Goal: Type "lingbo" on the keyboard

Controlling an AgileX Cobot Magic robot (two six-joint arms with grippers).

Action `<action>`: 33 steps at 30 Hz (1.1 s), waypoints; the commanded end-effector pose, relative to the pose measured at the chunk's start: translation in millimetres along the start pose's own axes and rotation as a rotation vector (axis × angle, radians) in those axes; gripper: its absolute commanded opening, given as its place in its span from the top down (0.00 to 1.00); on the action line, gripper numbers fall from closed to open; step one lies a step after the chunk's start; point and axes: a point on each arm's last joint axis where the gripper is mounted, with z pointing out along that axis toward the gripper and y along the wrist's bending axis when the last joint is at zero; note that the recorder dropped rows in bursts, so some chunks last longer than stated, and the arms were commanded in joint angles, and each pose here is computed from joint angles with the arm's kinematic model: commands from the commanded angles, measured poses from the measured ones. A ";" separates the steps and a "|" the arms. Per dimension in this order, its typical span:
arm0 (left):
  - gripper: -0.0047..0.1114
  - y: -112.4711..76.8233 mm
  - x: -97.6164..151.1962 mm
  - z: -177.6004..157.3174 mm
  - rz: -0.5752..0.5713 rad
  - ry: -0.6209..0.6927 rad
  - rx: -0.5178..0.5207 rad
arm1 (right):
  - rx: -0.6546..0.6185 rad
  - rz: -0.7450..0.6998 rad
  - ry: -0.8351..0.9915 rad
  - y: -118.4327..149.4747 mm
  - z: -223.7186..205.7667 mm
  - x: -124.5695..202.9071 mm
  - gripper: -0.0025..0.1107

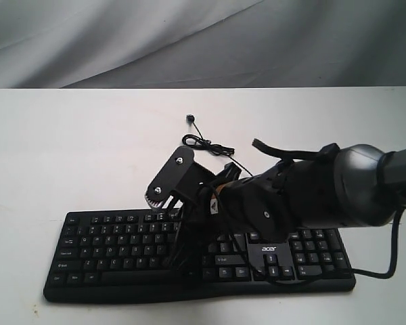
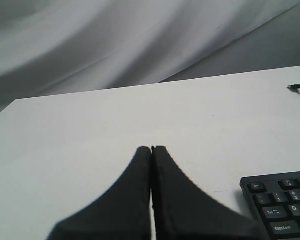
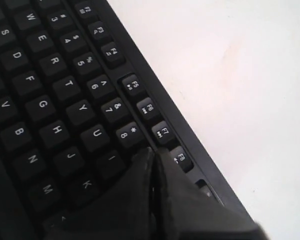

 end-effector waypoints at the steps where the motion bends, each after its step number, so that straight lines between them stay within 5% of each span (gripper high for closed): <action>1: 0.96 -0.6 0.4 0.1 -0.005 -0.011 0.008 | 0.006 -0.010 -0.006 -0.7 0.1 1.3 0.98; 33: 0.96 -0.6 0.4 0.1 -0.005 -0.011 0.008 | 0.007 -0.005 -0.033 11.9 9.5 12.0 0.98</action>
